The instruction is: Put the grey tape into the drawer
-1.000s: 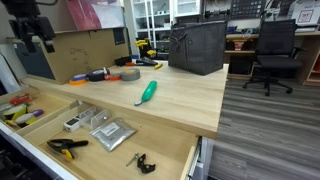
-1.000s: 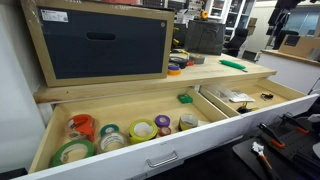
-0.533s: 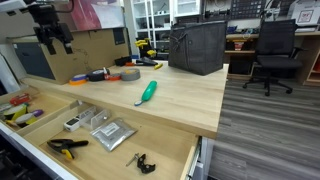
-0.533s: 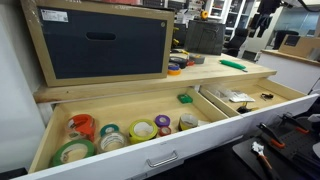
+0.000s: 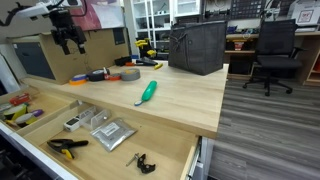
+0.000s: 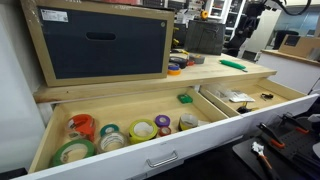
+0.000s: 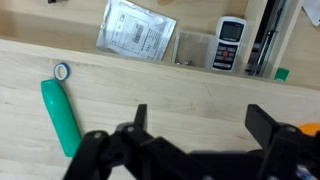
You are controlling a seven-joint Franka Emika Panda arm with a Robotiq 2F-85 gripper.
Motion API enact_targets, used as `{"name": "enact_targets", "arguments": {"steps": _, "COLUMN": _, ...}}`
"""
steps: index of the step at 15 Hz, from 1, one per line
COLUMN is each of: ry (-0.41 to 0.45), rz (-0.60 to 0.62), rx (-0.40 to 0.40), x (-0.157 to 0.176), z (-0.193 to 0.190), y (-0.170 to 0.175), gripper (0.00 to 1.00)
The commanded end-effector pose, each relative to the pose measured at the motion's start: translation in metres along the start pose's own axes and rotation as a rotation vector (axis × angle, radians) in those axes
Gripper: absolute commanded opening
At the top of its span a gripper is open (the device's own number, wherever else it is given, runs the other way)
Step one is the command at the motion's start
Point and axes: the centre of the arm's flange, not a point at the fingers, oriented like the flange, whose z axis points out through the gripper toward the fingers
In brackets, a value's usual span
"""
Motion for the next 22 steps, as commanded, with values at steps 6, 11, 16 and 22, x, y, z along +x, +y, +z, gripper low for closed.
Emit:
{"name": "enact_targets", "arguments": {"steps": 6, "ry": 0.031, "rz": 0.079, "rx": -0.009, "x": 0.061, "z": -0.006, "y": 0.004, "gripper": 1.00}}
{"name": "enact_targets", "arguments": {"steps": 11, "ry": 0.047, "rz": 0.098, "rx": -0.019, "x": 0.091, "z": -0.006, "y": 0.015, "gripper": 1.00}}
{"name": "enact_targets", "arguments": {"steps": 16, "ry": 0.047, "rz": 0.164, "rx": -0.006, "x": 0.124, "z": 0.013, "y": 0.018, "gripper": 1.00}}
{"name": "enact_targets", "arguments": {"steps": 22, "ry": 0.059, "rz": 0.224, "rx": 0.003, "x": 0.165, "z": 0.037, "y": 0.019, "gripper": 1.00}}
